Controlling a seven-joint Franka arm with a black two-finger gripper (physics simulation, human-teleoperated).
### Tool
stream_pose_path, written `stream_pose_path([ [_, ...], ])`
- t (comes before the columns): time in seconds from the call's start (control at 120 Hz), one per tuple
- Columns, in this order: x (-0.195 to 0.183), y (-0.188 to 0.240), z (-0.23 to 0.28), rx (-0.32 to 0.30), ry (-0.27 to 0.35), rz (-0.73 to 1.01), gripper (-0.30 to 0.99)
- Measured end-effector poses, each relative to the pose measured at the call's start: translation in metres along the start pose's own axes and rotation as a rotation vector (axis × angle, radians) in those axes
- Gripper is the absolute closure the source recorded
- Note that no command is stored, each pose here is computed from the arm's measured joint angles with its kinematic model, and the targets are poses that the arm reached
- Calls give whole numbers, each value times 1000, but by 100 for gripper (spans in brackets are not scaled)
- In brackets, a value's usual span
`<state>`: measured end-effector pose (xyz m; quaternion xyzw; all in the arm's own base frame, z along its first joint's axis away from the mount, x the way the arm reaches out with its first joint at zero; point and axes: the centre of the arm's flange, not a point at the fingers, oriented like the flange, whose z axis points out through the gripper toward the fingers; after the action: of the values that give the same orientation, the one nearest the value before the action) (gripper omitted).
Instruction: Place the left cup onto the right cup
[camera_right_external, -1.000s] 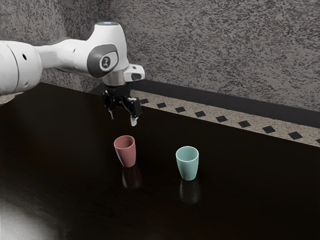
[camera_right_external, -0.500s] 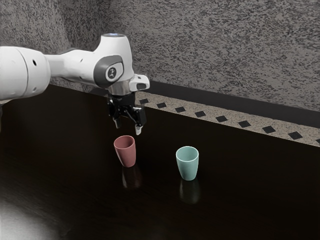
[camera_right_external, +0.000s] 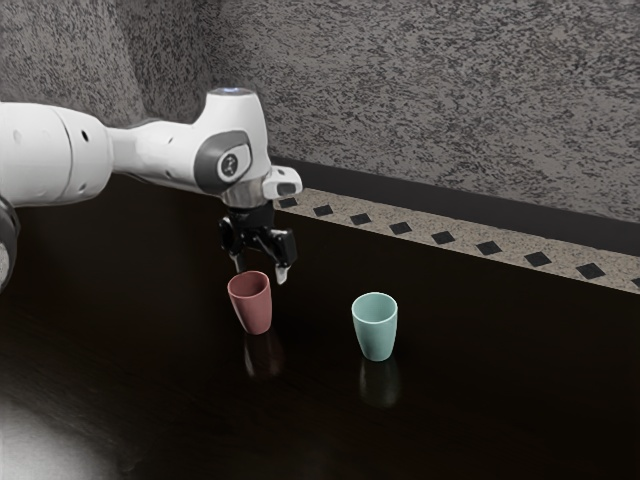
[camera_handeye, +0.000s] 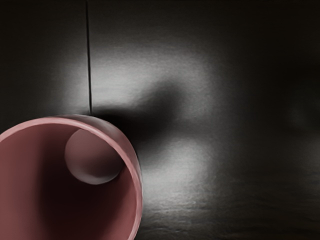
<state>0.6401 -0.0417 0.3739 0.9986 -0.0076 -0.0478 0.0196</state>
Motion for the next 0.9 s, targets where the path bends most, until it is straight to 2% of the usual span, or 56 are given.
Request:
stream_pose_path([
  [0.6, 9, -4, 29, -6, -25, -25, 2],
  [0.9, 14, -6, 34, -8, -5, -33, 5],
])
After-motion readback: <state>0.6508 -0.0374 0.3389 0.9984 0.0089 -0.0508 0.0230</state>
